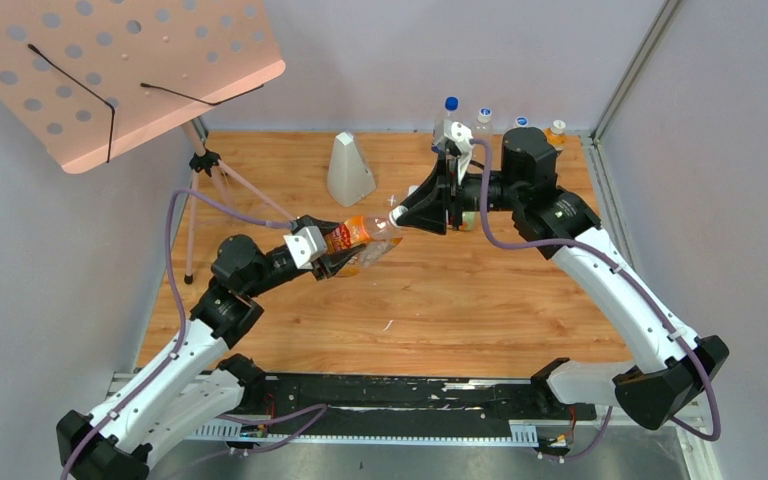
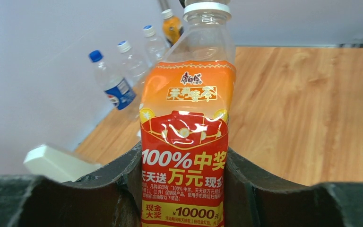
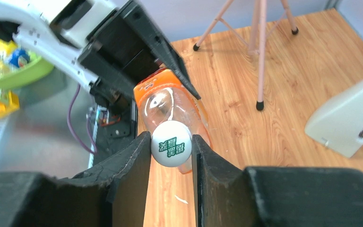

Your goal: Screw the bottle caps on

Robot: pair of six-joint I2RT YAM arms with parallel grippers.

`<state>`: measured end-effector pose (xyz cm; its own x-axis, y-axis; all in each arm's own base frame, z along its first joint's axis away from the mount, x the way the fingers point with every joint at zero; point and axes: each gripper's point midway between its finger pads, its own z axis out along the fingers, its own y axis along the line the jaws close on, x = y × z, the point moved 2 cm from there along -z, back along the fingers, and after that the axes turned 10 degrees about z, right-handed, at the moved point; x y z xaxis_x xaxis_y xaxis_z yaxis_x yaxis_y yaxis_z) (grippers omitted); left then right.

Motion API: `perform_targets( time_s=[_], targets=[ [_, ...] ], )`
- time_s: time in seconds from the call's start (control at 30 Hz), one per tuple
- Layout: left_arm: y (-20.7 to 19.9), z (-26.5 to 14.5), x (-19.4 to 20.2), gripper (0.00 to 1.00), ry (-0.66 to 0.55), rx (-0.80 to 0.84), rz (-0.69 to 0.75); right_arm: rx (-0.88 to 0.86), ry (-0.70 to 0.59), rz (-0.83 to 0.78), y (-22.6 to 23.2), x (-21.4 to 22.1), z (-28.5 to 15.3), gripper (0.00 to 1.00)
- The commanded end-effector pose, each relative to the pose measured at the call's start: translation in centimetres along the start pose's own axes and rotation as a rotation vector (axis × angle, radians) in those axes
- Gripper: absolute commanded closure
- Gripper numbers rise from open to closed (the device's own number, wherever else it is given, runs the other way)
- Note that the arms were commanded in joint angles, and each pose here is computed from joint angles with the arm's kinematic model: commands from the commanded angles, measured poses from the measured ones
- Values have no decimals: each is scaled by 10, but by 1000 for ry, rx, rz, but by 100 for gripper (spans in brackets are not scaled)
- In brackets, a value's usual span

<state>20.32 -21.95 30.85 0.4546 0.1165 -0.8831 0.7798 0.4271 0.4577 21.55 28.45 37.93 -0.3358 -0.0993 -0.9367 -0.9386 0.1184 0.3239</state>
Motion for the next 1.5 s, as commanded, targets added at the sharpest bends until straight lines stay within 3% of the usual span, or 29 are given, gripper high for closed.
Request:
perform_targets(
  time_s=[0.0, 0.33, 0.57, 0.8, 0.93, 1.03, 1.23, 1.47],
  targets=[
    [38, 6, -57, 100, -137, -243, 210, 152, 42, 404, -20, 29, 25, 100],
    [37, 23, -53, 100, -25, -447, 414, 462, -16, 927, -50, 52, 25, 100],
    [8, 49, -45, 100, 1, -517, 647, 491, -9, 1164, -49, 73, 30, 100],
    [-16, 63, -15, 100, 72, -469, 743, 517, -58, 1247, -50, 77, 27, 100],
    [-19, 63, -2, 100, 87, -494, 716, 521, -83, 1265, -50, 71, 26, 99],
    [-19, 59, 5, 100, 89, -533, 662, 521, -99, 1256, -49, 67, 25, 88],
    [-21, 46, 31, 100, 148, -579, 565, 541, -155, 1195, -50, 57, 16, 48],
    [-33, 38, 68, 100, 236, -569, 459, 540, -248, 1085, -49, 34, 5, 31]
  ],
)
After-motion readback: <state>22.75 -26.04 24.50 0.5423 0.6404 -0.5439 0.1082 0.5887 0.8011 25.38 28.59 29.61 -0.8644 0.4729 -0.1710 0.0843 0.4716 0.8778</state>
